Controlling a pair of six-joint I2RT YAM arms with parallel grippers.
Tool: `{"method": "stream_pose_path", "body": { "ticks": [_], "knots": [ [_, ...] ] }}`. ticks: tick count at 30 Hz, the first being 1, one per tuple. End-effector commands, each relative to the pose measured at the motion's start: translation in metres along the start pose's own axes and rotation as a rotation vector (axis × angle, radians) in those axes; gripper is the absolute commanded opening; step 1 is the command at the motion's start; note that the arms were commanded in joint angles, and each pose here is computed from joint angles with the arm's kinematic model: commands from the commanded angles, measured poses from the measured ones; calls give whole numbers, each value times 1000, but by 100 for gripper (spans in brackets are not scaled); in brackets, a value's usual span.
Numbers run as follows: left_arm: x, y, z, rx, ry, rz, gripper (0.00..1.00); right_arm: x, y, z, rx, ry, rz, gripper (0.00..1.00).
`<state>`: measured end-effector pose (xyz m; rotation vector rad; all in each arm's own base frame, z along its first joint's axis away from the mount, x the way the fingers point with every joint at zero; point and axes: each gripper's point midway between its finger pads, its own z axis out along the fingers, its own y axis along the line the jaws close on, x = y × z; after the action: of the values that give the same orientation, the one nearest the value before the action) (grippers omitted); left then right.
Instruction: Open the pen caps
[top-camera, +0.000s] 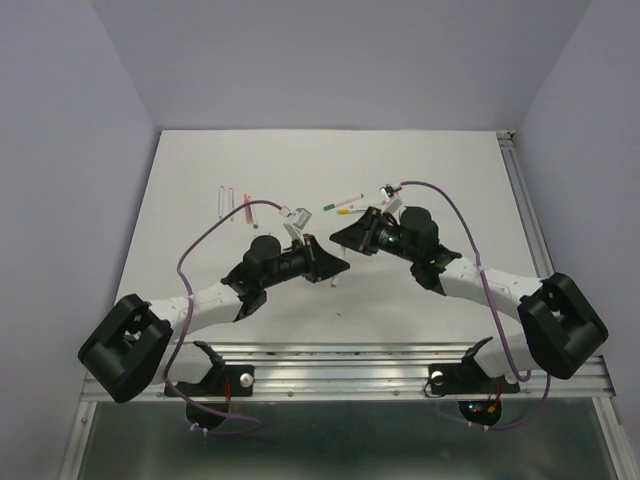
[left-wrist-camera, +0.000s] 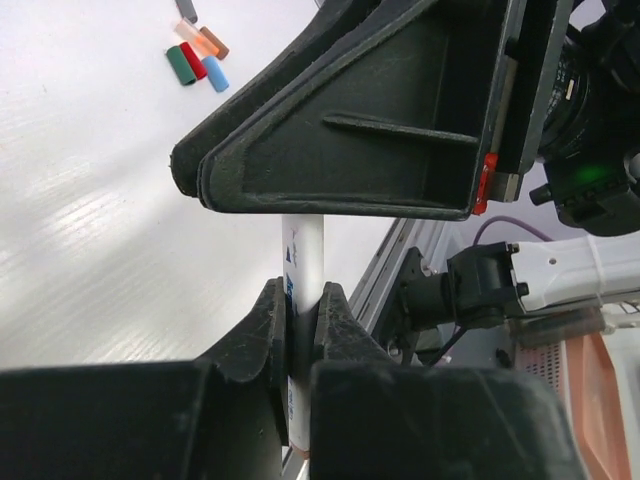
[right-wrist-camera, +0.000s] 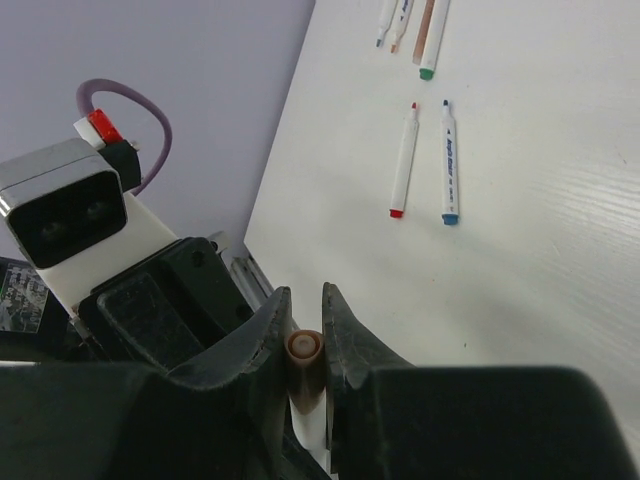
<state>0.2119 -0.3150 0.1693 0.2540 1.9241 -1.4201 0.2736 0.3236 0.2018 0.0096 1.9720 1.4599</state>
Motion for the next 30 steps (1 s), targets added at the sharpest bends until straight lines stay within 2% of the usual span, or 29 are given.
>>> {"method": "stream_pose_path", "body": {
  "ticks": [1, 6, 10, 11, 13, 16, 19, 22, 25, 26, 28, 29, 30],
  "knots": [
    [-19, -33, 1, 125, -73, 23, 0, -17, 13, 9, -13, -52, -58, 1],
    [12, -26, -12, 109, -32, -21, 0, -72, -11, 11, 172, -216, -135, 1],
    [42, -15, -25, 72, 2, -74, 0, -110, -32, 6, 228, -287, -133, 1],
    [50, -19, -29, 85, 14, -80, 0, -134, -41, 0, 254, -332, -134, 1],
    [63, -13, -38, 65, 21, -113, 0, -155, -63, -3, 305, -356, -129, 1],
    [76, -20, -49, 83, 19, -137, 0, -207, -89, -31, 354, -436, -99, 1],
    [80, -21, -56, 76, 14, -156, 0, -227, -89, -48, 388, -497, -146, 1],
    [79, -11, -57, 15, 6, -162, 0, -230, -92, -61, 442, -515, -179, 1],
    [63, 2, -52, -98, -56, -157, 0, -209, -108, -70, 491, -474, -182, 1],
    [58, 9, -51, -167, -55, -155, 0, -203, -111, -75, 507, -467, -179, 1],
    [40, 30, -52, -314, -131, -144, 0, -178, -133, -84, 562, -434, -158, 4],
    [44, 49, -59, -427, -113, -140, 0, -169, -142, -89, 588, -419, -169, 5],
    [20, 50, -60, -484, -184, -123, 0, -164, -148, -96, 624, -422, -170, 6]
  ]
}}
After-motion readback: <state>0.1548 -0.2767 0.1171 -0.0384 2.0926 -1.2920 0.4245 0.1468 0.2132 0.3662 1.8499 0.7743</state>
